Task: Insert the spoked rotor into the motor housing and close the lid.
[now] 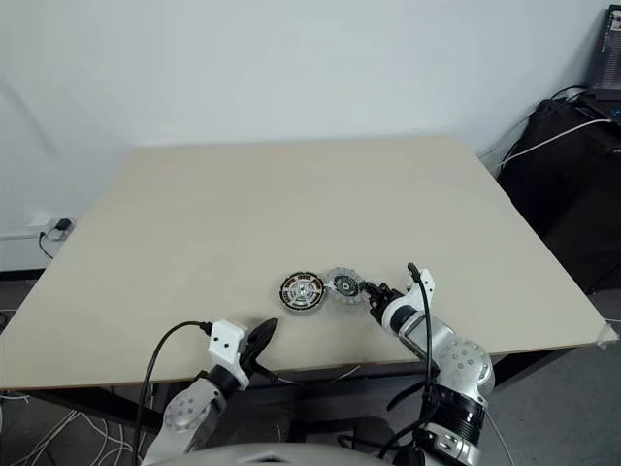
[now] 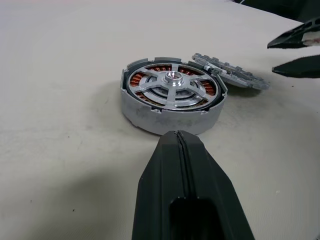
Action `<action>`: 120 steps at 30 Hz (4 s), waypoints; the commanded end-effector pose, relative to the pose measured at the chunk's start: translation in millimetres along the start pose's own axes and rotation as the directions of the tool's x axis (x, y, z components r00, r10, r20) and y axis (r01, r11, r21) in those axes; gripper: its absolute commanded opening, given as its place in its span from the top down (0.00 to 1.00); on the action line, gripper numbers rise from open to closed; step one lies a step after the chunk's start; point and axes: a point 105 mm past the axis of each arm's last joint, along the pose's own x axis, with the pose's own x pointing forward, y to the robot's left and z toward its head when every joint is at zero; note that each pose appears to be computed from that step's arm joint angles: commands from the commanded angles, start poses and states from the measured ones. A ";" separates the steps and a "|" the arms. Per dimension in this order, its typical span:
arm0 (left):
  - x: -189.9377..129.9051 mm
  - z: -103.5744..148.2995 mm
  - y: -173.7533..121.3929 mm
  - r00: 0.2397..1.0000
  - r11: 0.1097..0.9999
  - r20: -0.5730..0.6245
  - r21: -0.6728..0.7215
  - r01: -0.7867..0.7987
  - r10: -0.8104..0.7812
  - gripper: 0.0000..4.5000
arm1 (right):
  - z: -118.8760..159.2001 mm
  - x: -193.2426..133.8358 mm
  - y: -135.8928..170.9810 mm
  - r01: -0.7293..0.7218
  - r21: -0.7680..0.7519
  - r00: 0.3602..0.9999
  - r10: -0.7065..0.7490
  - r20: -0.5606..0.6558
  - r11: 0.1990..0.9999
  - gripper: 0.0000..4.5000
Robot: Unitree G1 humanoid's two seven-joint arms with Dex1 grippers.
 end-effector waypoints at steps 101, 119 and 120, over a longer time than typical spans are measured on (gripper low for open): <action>-0.3 50.4 -11.2 0.995 0.997 0.099 0.077 0.009 -0.017 1.00 | -93.2 17.4 91.9 -0.337 -0.941 0.877 0.351 -0.327 -0.035 1.00; 4.9 49.0 -3.2 0.997 0.998 0.075 0.067 0.022 -0.027 1.00 | -102.8 24.2 85.8 -0.397 -0.916 0.848 0.361 -0.387 -0.051 0.38; 4.7 48.8 -2.9 0.997 0.998 0.075 0.066 0.022 -0.027 1.00 | -103.4 24.6 85.7 -0.402 -0.914 0.848 0.359 -0.391 -0.045 0.31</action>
